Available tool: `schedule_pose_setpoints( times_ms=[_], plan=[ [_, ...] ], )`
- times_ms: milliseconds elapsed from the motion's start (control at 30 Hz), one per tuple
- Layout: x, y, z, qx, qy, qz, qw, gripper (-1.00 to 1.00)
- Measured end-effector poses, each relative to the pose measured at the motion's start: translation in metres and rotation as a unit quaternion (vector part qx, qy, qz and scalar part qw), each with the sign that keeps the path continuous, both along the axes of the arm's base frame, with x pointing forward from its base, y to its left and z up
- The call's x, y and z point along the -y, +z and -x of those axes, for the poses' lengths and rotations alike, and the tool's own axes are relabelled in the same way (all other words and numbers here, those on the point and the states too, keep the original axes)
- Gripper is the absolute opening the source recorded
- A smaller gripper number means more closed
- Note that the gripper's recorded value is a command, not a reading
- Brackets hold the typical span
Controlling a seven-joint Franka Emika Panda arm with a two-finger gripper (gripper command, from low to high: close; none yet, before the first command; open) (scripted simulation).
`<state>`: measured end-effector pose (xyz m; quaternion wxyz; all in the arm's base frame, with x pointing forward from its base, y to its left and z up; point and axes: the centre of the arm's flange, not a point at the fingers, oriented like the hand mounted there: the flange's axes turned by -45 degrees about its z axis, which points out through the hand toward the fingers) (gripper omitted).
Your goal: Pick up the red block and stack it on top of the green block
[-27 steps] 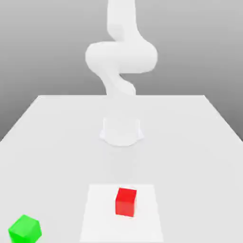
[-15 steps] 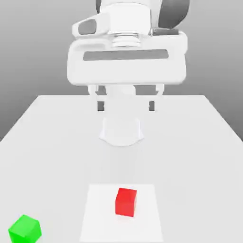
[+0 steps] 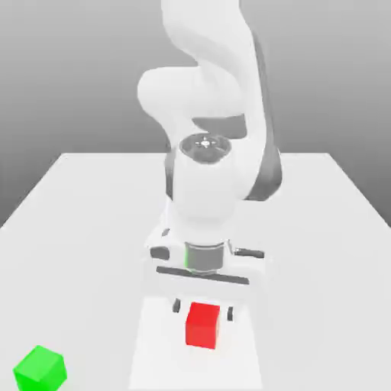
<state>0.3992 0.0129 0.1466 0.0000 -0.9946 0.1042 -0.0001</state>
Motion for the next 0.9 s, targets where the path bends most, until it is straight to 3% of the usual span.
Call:
schedule_pose_setpoints(
  times_ms=[233, 433, 700, 900],
  plan=[
    [0.0, 0.0, 0.0, 0.0, 0.0, 0.0, 1.0, -1.0],
    [0.001, 0.055, -0.001, 0.0, -0.002, 0.0, 1.0, -1.0],
    [0.131, 0.084, -0.066, 0.0, -0.196, -0.002, 0.981, -1.0],
    [0.239, 0.083, -0.083, 0.001, -0.324, -0.001, 0.946, -1.0]
  ],
)
